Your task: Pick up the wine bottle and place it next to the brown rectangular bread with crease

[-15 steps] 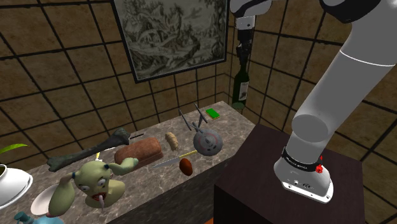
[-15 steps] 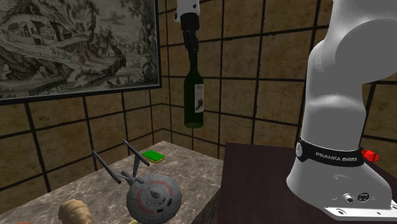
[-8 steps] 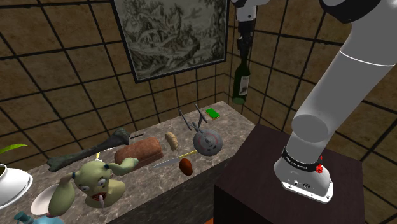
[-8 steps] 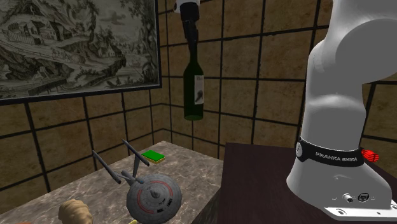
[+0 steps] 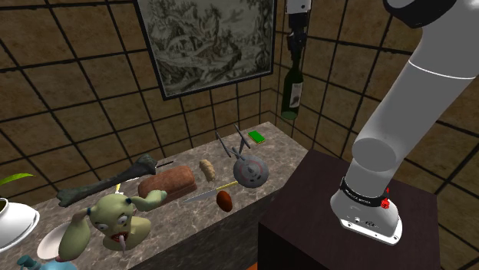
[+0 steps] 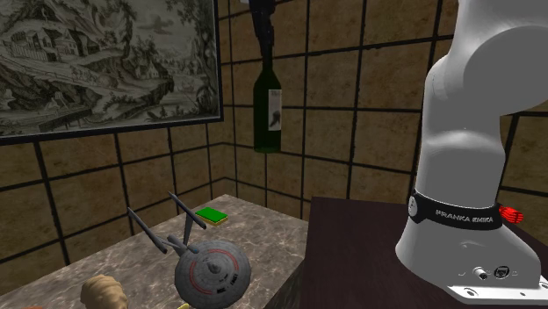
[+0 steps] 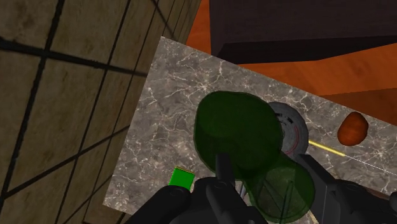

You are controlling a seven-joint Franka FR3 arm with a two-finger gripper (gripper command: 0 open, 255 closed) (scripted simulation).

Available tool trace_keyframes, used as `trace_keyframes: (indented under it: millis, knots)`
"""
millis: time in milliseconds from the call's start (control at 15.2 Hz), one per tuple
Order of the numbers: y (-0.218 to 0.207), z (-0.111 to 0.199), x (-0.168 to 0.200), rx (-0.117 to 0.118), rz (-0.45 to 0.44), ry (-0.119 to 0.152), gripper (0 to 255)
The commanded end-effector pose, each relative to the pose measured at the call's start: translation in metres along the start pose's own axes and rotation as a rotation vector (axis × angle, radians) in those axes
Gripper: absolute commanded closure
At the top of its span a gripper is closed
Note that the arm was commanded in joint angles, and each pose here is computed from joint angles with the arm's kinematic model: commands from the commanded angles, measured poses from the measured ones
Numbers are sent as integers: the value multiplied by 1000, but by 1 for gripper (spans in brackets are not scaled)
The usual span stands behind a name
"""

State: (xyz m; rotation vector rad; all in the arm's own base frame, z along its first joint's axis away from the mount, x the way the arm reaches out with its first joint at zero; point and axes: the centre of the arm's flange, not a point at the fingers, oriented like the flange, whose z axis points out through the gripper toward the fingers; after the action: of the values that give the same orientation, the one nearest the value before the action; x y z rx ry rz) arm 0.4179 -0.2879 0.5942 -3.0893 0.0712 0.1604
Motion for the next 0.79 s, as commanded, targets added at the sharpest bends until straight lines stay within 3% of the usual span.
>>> trace_keyframes:
  millis: [0, 396, 726]
  knots:
    - [-2, -11, -1, 0, 0, 0, 255]
    - [-3, -42, -4, 0, 0, 0, 255]
    - [-62, -20, 15, 0, 0, 0, 255]
